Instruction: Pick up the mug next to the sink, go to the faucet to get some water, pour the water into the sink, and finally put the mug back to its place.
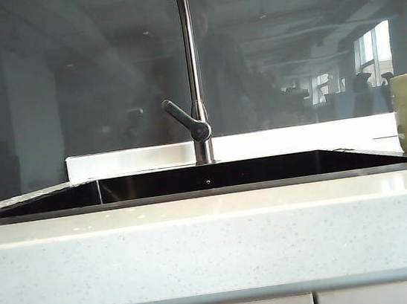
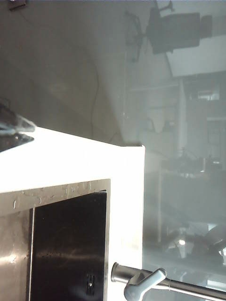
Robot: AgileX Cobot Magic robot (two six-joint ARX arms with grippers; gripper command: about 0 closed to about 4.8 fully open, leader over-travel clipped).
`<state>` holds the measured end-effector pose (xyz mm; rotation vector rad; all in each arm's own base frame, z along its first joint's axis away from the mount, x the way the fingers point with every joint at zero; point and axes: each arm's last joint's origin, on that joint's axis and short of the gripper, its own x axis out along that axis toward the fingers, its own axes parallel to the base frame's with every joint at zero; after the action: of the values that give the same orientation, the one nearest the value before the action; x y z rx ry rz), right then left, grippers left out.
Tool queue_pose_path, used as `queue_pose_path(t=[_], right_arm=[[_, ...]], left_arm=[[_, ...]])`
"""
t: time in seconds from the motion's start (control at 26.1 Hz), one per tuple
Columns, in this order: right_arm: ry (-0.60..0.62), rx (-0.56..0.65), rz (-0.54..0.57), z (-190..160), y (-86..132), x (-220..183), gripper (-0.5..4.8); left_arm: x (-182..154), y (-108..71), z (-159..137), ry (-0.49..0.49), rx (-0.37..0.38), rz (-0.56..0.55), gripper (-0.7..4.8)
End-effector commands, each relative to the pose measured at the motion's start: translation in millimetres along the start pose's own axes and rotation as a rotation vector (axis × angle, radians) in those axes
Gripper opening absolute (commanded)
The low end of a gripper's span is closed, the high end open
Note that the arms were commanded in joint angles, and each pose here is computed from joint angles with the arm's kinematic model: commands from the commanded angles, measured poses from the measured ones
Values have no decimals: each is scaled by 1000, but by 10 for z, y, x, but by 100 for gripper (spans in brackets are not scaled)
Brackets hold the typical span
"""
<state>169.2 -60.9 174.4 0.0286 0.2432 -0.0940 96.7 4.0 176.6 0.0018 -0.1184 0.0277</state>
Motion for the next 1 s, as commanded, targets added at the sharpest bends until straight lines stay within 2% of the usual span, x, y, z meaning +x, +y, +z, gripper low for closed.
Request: queue_pose_path(t=[0.04,1.0], right_arm=[[-45,-17,11,24,-16,71,185],[-93,1,36,26,-99,406,184]], left_arm=[[-1,1,24,-16,-6,-2,-3],[-1,1,23,-15,-6,-2,-3]])
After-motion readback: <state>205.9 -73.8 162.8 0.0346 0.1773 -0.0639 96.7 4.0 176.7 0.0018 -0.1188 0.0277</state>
